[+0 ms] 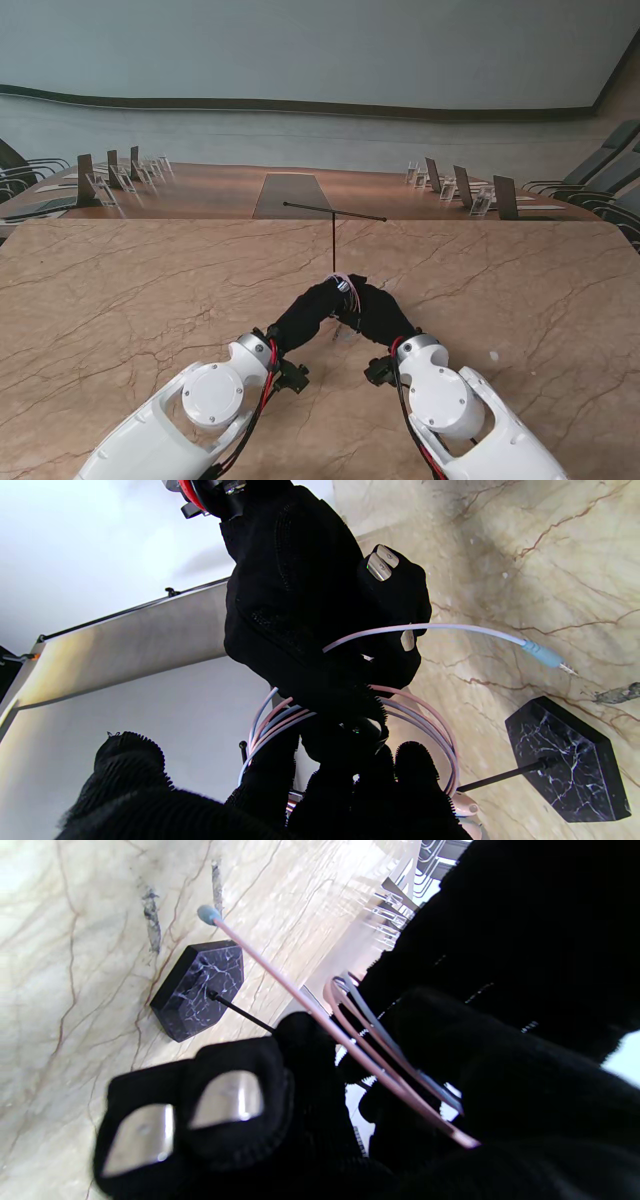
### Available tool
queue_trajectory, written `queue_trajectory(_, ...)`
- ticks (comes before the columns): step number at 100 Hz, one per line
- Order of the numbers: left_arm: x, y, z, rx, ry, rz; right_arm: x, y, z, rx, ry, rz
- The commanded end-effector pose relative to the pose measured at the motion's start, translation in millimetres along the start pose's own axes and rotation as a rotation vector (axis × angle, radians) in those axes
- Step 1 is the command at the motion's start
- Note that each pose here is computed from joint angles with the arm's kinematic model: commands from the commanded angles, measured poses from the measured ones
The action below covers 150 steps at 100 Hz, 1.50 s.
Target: Take the wired earphone off the rack, coil the cable and place them on the table
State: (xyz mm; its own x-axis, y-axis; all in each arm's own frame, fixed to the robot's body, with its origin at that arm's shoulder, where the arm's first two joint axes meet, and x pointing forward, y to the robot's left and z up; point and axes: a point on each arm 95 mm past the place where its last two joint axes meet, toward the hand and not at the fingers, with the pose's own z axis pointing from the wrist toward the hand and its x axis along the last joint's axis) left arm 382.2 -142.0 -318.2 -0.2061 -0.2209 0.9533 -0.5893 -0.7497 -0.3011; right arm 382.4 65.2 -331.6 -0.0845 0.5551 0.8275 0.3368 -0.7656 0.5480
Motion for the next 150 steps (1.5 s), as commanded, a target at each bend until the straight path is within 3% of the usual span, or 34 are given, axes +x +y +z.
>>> queue_trajectory(1, 4.8, 8.1, -0.2, -0.022, 0.013, -0.015, 1.4, -1.1, 1.0, 0.005, -0.001, -0.005)
queue_trajectory(28, 5.0, 4.9, -3.7, -0.023, 0.014, -0.015, -11.5, 12.3, 2.6, -0.039, -0.051, -0.096)
queue_trajectory(60, 4.5, 3.9, -5.4, -0.037, 0.009, -0.014, -21.5, 21.2, 7.8, -0.114, -0.084, -0.105)
queue_trajectory(81, 1.8, 3.2, -6.6, -0.047, -0.017, 0.000, -18.0, 33.1, 6.1, -0.159, -0.053, -0.099)
queue_trajectory(115, -4.6, 3.0, -4.9, -0.063, -0.077, 0.022, -3.4, 42.5, -12.3, -0.180, 0.014, -0.098)
queue_trajectory(150, -5.8, 0.7, -8.2, -0.068, -0.089, 0.039, 1.3, 62.1, -3.2, -0.192, 0.048, -0.156)
